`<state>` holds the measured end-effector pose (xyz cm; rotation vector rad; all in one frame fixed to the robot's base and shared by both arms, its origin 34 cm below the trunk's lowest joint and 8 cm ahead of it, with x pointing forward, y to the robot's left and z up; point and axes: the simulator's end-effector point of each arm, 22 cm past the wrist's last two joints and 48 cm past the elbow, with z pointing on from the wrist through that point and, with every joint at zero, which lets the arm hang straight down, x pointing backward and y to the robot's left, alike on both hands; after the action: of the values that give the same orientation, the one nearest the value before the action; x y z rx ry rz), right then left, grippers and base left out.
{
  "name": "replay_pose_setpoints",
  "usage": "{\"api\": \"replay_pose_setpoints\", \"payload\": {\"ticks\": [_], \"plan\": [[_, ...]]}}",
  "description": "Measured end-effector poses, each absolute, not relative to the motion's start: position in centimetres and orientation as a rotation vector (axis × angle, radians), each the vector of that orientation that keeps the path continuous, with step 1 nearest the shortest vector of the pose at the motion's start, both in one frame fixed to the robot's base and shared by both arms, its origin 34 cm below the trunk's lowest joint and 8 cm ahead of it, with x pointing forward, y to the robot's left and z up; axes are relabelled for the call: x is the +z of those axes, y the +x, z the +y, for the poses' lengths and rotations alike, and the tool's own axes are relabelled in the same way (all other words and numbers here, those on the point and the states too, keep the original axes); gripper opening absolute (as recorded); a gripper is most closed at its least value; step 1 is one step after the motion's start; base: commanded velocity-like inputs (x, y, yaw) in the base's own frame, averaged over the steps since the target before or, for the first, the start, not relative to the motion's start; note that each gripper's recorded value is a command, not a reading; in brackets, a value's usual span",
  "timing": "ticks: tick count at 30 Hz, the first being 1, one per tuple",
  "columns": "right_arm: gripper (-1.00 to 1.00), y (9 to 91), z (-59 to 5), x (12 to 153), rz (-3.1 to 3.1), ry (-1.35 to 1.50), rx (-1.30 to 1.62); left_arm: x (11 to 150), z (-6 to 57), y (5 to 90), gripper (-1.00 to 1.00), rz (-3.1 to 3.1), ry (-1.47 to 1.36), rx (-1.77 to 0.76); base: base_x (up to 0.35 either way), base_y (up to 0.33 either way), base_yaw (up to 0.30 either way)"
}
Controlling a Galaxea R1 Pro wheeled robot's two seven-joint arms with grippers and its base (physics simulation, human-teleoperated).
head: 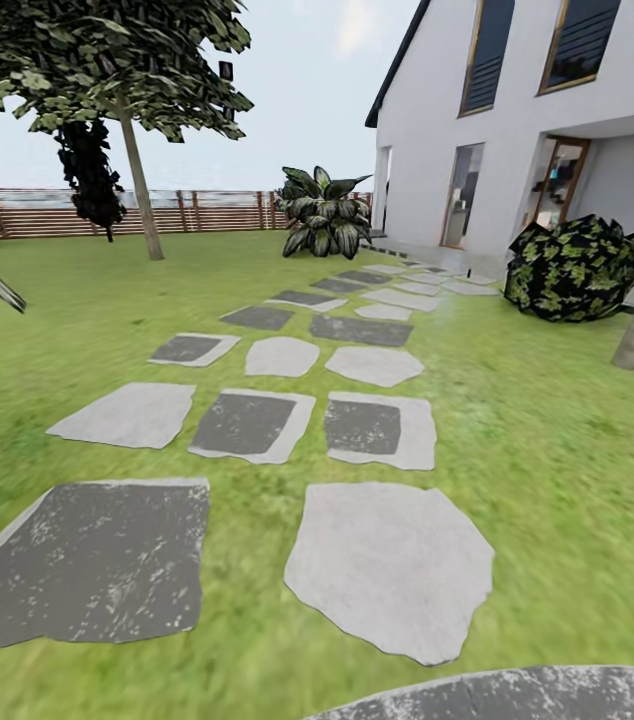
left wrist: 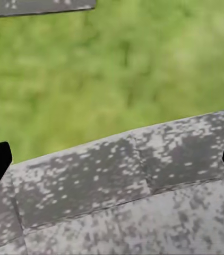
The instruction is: Pick up the pesticide atomizer in the garden and spray insectifuge to fully cover both potted plants in the garden.
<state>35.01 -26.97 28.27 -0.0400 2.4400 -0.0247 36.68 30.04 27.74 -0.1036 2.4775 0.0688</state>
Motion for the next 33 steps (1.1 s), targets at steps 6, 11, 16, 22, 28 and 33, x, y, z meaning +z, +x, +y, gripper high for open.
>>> {"api": "replay_pose_setpoints", "payload": {"ticks": [6, 11, 16, 22, 28, 33], "plan": [[1.0, 34.99, -26.94, 28.26, 2.44, -0.042, -0.024, 27.73, 30.04, 36.67, 1.0, 2.478, -0.104, 0.069, 0.339, -0.081, 0.0], [1.0, 34.94, -26.94, 28.23, 2.442, -0.042, -0.024, 27.73, 30.04, 36.66, 1.0, 2.478, -0.104, 0.069, 0.339, -0.081, 0.0], [1.0, 34.93, -26.94, 28.23, 2.442, -0.042, -0.024, 27.73, 30.04, 36.67, 1.0, 2.478, -0.104, 0.069, 0.339, -0.081, 0.0], [1.0, 34.94, -26.93, 28.23, 2.442, -0.042, -0.024, 27.73, 30.04, 36.66, 1.0, 2.478, -0.104, 0.069, 0.339, -0.081, 0.0], [1.0, 34.93, -26.94, 28.23, 2.442, -0.042, -0.024, 27.73, 30.03, 36.67, 1.0, 2.478, -0.103, 0.069, 0.339, -0.081, 0.0], [1.0, 34.94, -26.94, 28.23, 2.442, -0.042, -0.024, 27.74, 30.03, 36.69, 1.0, 2.478, -0.103, 0.069, 0.339, -0.081, 0.0]]}}
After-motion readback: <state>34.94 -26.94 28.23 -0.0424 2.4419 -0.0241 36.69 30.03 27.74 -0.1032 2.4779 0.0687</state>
